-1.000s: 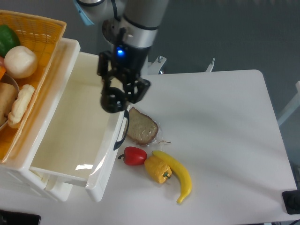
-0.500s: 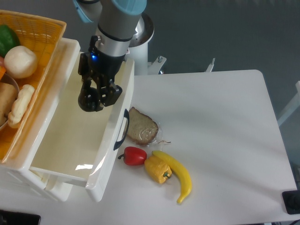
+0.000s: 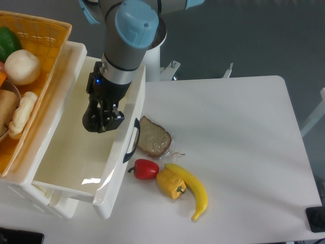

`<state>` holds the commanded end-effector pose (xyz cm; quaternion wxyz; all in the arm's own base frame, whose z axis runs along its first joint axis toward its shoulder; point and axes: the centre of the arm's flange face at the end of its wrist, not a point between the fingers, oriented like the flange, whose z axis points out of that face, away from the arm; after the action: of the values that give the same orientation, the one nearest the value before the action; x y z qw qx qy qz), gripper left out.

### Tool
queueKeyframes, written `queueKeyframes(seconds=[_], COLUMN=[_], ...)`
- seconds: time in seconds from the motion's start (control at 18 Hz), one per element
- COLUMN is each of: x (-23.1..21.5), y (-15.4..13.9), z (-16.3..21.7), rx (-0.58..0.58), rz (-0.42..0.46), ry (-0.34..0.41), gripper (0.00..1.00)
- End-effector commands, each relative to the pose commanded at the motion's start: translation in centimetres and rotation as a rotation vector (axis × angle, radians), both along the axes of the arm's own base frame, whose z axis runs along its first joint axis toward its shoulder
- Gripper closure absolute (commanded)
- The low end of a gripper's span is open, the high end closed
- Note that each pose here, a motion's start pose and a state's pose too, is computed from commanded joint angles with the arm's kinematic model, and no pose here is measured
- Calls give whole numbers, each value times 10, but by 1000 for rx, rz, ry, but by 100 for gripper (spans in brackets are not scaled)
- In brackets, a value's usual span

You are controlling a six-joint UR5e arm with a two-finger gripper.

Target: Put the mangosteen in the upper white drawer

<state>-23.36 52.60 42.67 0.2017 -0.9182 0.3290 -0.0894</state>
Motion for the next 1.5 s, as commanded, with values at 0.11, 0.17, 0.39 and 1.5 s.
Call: queueKeyframes(seconds=[0.11,0.17,0.39,1.5], x=[-1,-2,-1,-174], y=[1,2,2,-99], z=[-2,-3,-1,62], rx=[-3,-4,-1,145], rz=[8,8,8,563], ry=[-1,-2,1,43], gripper=[52,40,0,0])
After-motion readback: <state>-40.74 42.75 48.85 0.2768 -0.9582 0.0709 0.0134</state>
